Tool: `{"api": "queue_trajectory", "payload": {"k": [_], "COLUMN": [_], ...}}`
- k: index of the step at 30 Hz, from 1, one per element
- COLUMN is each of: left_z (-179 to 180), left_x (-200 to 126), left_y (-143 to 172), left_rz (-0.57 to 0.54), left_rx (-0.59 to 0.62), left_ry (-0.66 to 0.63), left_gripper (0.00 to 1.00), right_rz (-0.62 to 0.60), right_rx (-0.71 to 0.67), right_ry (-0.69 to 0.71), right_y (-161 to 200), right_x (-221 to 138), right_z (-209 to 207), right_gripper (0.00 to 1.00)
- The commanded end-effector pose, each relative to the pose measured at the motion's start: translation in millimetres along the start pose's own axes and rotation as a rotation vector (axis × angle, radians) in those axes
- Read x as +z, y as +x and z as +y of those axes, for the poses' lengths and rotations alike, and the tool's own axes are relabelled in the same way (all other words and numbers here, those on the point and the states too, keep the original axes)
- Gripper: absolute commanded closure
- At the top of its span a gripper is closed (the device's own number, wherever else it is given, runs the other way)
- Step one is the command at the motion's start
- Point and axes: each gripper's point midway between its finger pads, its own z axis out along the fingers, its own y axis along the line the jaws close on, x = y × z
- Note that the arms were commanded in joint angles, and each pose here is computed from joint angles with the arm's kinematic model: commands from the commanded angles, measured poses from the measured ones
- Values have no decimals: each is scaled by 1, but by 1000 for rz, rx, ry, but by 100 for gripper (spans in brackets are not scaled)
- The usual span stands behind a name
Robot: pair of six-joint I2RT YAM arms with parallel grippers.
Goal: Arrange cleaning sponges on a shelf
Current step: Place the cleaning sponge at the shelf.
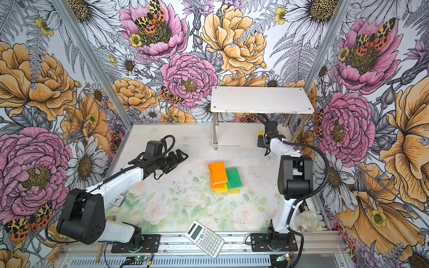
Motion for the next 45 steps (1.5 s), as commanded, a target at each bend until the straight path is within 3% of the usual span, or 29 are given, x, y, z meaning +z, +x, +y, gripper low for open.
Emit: {"api": "queue_trajectory", "payload": {"k": [1, 25, 45], "left_z": [-13, -12, -14], "left_x": [-1, 1, 1], "left_y": [-12, -13, -14], "left_rz": [-19, -16, -15], "left_rx": [23, 16, 12], "left_ry": [40, 38, 44], "left_gripper": [1, 1, 1], "right_rz": [-67, -45, -50], "right_rx": [4, -34, -35], "right_ry": [-23, -61, -76], "right_y": [-25, -21, -21], "right_x": [0, 17, 14], "right_z": [3, 11, 13], "right_gripper": [53, 52, 33]}}
